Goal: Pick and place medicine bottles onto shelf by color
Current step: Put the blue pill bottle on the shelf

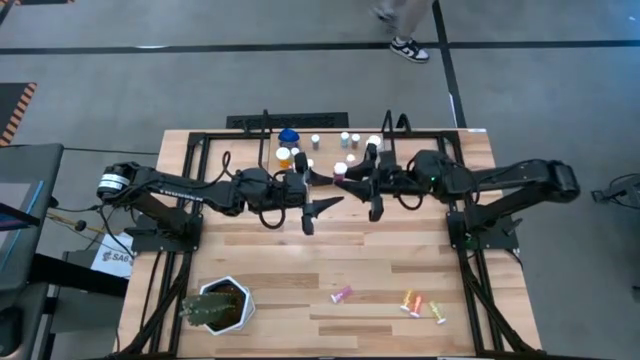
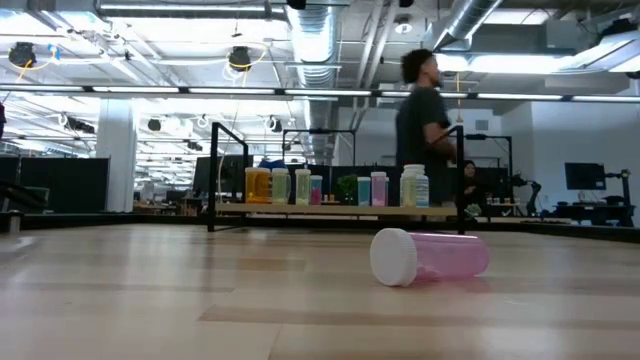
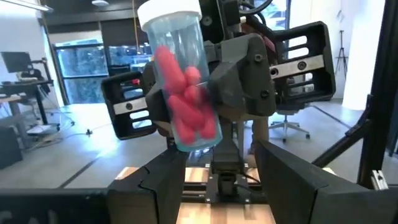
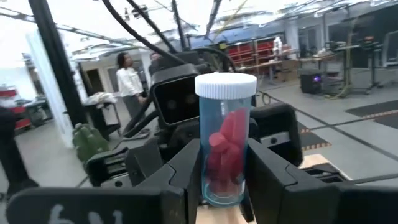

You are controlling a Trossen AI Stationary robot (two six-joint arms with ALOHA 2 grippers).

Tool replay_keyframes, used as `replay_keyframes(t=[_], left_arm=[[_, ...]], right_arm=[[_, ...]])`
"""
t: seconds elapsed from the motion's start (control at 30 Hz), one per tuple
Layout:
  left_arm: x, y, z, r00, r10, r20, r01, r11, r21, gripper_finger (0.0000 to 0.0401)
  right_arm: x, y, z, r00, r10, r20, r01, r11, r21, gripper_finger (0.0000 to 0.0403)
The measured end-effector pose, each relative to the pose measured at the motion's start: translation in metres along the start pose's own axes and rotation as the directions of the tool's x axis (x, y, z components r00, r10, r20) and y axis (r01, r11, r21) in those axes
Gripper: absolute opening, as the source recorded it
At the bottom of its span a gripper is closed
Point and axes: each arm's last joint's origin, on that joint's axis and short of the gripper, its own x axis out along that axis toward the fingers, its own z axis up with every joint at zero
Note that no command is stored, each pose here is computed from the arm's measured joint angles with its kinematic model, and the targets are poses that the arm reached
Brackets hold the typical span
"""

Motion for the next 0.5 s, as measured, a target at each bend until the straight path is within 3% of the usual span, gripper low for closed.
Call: replay_keyframes(t=[0.5], left_arm=[[-0.0003, -0.0013, -0.0012, 0.999, -0.044, -0.011, 0.043, 0.998, -0.056, 0.0179]], right_arm=[[-0.0005, 0.0099, -0.0077, 0.997, 0.035, -0.067, -0.036, 0.999, -0.014, 0.0123]])
